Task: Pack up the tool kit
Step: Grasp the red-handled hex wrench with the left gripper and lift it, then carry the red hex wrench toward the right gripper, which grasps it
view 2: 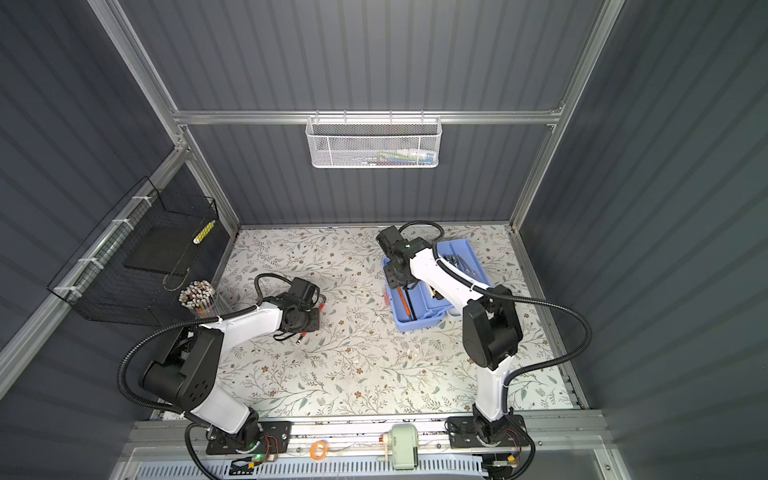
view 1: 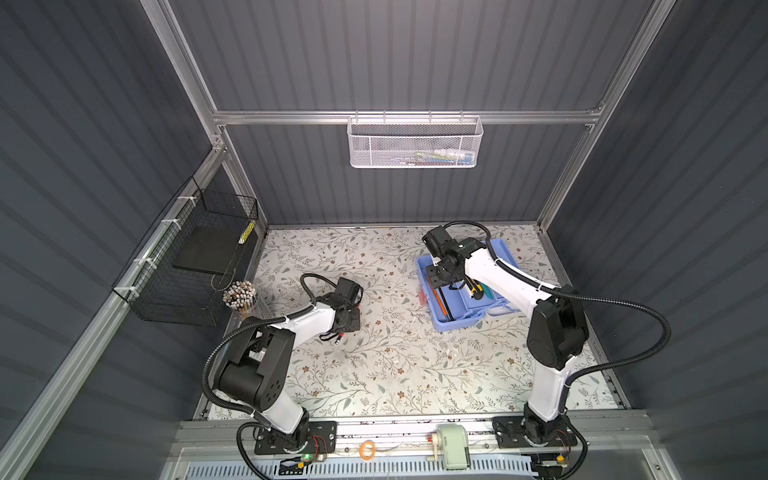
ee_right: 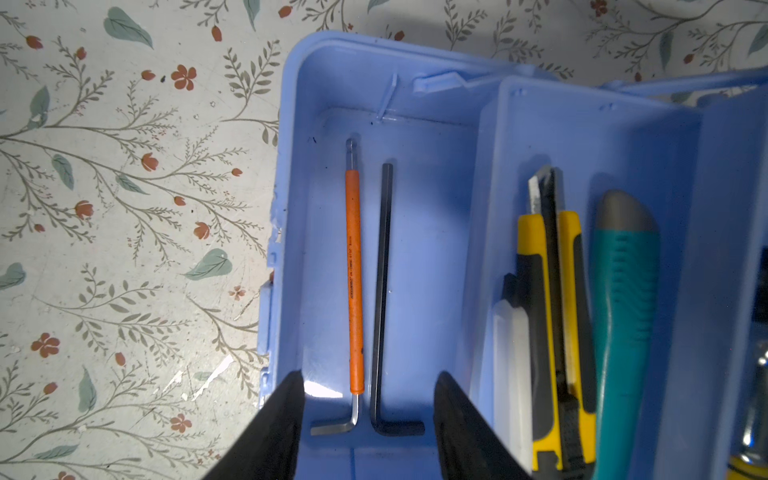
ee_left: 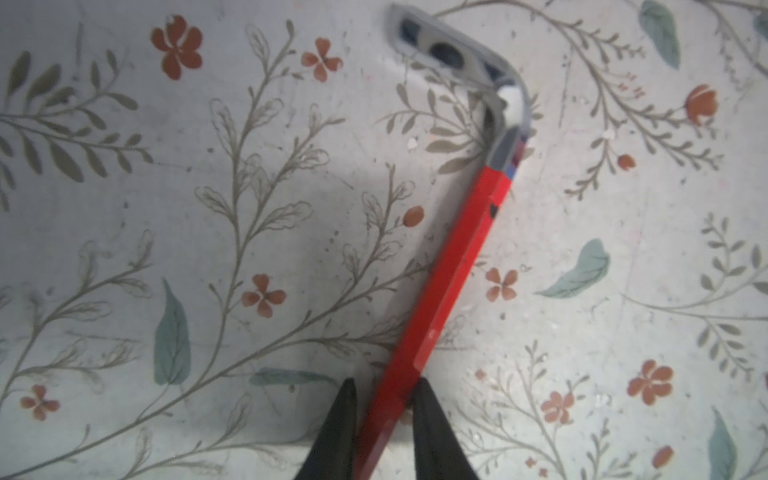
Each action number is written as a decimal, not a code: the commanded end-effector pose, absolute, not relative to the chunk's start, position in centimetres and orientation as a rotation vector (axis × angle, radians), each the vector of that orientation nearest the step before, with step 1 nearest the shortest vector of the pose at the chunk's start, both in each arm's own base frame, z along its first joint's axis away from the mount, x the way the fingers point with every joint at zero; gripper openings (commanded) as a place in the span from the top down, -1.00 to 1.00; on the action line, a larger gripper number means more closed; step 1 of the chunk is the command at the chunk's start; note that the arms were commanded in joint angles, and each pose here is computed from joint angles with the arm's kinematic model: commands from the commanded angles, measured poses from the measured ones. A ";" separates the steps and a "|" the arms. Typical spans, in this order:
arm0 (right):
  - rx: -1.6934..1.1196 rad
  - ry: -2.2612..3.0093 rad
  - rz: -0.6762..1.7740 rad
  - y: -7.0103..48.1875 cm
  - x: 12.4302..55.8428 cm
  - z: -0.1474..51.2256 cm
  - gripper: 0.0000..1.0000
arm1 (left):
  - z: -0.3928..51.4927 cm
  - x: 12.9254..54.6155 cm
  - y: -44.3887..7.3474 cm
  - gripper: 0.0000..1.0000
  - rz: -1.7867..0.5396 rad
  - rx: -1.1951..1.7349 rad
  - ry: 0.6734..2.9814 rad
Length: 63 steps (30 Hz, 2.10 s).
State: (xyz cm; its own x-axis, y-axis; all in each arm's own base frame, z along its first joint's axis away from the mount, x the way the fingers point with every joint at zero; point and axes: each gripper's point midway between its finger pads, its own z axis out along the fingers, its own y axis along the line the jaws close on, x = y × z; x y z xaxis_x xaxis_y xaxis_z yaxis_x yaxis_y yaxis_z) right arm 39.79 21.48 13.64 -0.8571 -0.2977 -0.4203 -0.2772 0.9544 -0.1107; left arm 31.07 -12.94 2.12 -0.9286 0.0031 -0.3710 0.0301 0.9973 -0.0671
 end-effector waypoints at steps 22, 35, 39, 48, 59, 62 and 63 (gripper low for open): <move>-0.250 2.623 0.618 28.0 37.6 13.9 -0.09 | 8.6 31.0 -21.9 0.89 -0.557 0.096 2.564; -0.197 2.607 0.841 30.4 37.3 13.9 -0.08 | 13.4 31.0 -25.7 0.90 -0.690 0.121 2.395; -0.206 2.605 0.929 31.6 36.9 14.1 -0.02 | 14.4 31.3 -26.4 0.90 -0.722 0.127 2.354; -0.225 2.589 1.001 33.1 36.6 14.5 -0.01 | 15.4 31.4 -29.3 0.90 -0.812 0.165 2.312; -0.215 2.589 1.031 33.5 36.7 14.4 0.13 | 16.6 31.0 -31.6 0.90 -0.907 0.203 2.252; -0.213 2.589 1.042 33.7 36.6 14.4 0.32 | 17.0 30.9 -32.1 0.90 -0.939 0.209 2.229; -0.211 2.586 1.043 33.7 36.6 14.4 0.40 | 17.0 30.9 -32.2 0.90 -0.944 0.208 2.228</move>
